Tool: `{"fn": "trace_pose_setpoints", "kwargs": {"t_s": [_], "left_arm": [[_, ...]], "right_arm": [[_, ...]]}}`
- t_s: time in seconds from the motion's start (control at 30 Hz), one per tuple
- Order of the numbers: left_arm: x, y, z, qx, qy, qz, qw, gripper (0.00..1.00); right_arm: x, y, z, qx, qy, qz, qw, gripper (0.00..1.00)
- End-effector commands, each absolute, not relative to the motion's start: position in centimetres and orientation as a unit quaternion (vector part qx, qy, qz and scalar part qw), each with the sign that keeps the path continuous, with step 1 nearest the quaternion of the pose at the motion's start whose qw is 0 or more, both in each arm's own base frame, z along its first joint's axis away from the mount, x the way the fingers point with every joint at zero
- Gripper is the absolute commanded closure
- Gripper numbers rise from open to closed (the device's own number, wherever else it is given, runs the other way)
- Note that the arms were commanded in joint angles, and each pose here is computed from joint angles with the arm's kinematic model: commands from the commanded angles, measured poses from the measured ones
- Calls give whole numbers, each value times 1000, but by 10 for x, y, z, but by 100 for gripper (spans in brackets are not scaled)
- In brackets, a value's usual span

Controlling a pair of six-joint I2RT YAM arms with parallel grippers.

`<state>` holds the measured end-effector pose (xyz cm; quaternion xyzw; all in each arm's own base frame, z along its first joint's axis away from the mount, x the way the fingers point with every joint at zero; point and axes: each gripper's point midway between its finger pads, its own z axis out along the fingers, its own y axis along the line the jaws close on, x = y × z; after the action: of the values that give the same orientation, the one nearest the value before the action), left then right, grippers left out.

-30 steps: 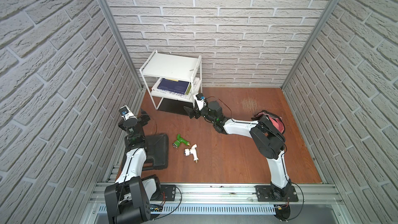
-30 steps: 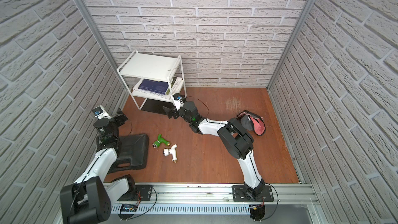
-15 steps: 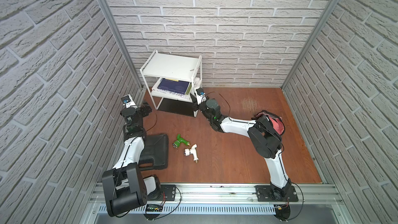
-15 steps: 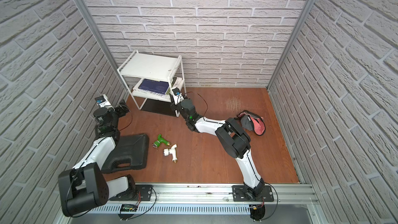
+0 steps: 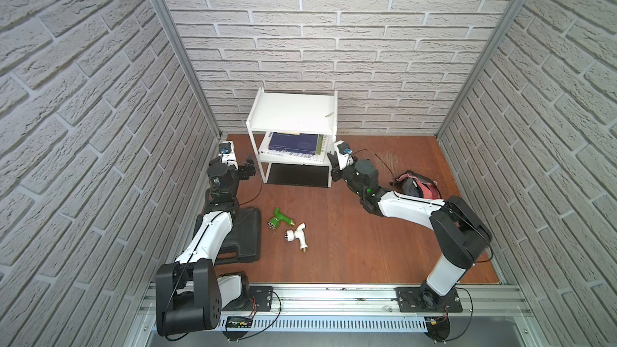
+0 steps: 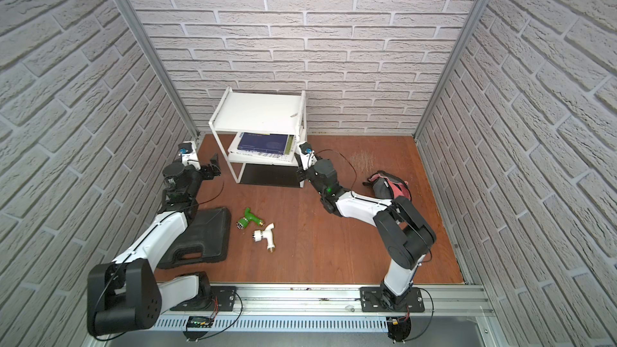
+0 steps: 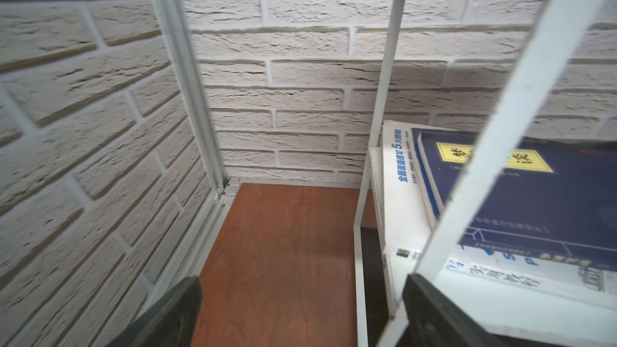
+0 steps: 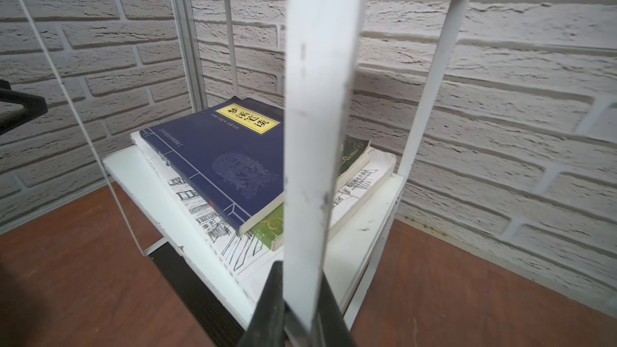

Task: Wipe the bookshelf clean with a cloth
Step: Move the shelf to the center of the board, then pick up the cleaning item at the center of the board.

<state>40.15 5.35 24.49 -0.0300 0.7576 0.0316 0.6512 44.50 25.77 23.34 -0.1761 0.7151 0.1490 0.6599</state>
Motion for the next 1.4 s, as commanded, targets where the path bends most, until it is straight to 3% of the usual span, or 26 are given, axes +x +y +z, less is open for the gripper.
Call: {"fn": "trace_pose_setpoints", "kwargs": {"t_s": [0.0, 0.07, 0.23, 0.37, 0.5, 0.53, 0.6, 0.67, 0.73, 0.83, 0.97, 1.1, 1.23, 1.37], "left_arm": [[408, -1, 264, 73, 740, -14, 669, 2], [411, -29, 263, 107, 741, -28, 663, 2], [415, -83, 266, 154, 729, -73, 663, 14], [419, -104, 264, 157, 727, -96, 661, 13], [426, -92, 248, 117, 744, -84, 652, 10], [424, -86, 245, 104, 745, -78, 655, 10], [415, -72, 240, 77, 747, -59, 658, 8], [401, -60, 233, 55, 753, -42, 655, 7], [385, -57, 228, 44, 759, -46, 649, 6], [361, -69, 220, 60, 770, -70, 631, 5], [345, -98, 230, 90, 761, -109, 633, 2], [357, -116, 250, 85, 751, -146, 638, 2], [379, -118, 262, 75, 747, -124, 649, 2], [394, -114, 266, 66, 749, -103, 652, 2]], "right_arm": [[448, 186, 254, -133, 709, 73, 689, 97], [443, 168, 250, -131, 717, 76, 680, 97], [433, 125, 240, -127, 741, 45, 658, 97], [426, 97, 234, -107, 754, 25, 647, 97], [417, 99, 227, -108, 760, 51, 639, 97], [415, 100, 226, -107, 763, 58, 635, 95], [410, 101, 224, -108, 773, 62, 622, 76], [402, 91, 224, -101, 791, 43, 602, 41], [389, 72, 220, -74, 817, 14, 572, 19], [361, 30, 214, 20, 840, -22, 542, 7], [338, -25, 192, 167, 843, -27, 510, 0], [354, -75, 169, 277, 851, 15, 446, 1], [391, -95, 138, 246, 904, 17, 351, 1], [403, -90, 83, 210, 948, 22, 238, 1]]}}
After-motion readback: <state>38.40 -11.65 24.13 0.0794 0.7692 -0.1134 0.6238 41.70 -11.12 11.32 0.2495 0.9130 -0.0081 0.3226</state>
